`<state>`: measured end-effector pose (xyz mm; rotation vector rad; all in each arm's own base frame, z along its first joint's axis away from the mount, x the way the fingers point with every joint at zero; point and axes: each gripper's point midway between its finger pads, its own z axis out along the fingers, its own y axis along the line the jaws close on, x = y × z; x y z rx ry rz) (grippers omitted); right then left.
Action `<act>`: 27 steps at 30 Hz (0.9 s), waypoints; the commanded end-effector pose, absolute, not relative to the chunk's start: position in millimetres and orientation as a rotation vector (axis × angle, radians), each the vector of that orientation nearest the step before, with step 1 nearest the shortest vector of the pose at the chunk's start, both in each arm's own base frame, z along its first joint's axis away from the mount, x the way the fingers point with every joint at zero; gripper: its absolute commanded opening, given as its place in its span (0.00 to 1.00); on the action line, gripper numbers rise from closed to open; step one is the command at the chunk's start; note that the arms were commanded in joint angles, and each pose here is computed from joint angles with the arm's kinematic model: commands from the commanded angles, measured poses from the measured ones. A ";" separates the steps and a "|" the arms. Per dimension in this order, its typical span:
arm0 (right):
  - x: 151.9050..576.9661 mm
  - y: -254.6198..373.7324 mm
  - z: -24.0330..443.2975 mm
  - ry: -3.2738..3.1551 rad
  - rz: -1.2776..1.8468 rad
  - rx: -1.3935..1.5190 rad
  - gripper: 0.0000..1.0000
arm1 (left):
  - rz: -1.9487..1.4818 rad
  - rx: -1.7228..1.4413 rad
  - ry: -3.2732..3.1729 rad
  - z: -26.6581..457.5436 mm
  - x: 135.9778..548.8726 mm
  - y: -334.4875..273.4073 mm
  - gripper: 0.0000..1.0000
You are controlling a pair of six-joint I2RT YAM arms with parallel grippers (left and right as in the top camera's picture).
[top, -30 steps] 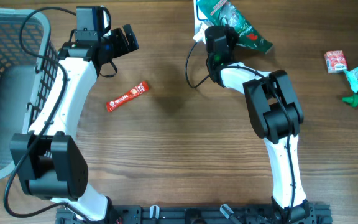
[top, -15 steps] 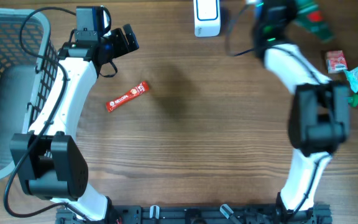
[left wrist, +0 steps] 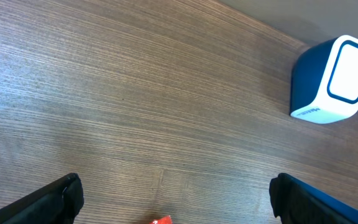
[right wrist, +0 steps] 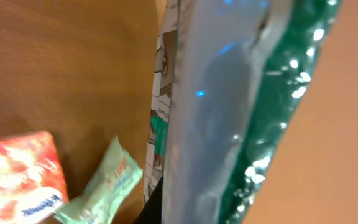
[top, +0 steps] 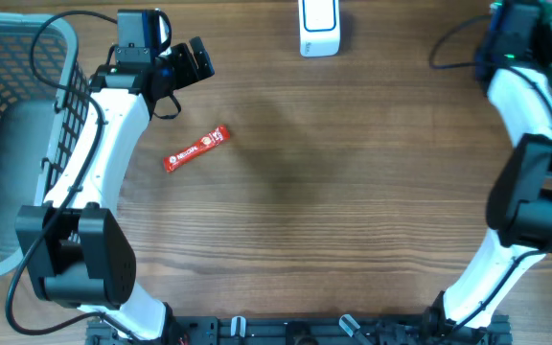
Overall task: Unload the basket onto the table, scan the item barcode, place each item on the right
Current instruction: 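Carry the gloves pack right and drop it at the table's right edge, then return the right gripper from the right edge toward the scanner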
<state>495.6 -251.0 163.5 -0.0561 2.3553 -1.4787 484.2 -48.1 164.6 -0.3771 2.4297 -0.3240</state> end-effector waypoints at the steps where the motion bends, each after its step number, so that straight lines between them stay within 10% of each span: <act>1: 475.0 -292.3 143.5 2.408 -1.377 0.107 0.04 | -0.307 -0.348 2.412 173.0 482.0 -48.9 1.00; 27: 428.0 -368.4 112.2 2.437 -1.034 0.439 0.25 | -0.307 -0.348 2.413 172.9 482.0 -48.9 1.00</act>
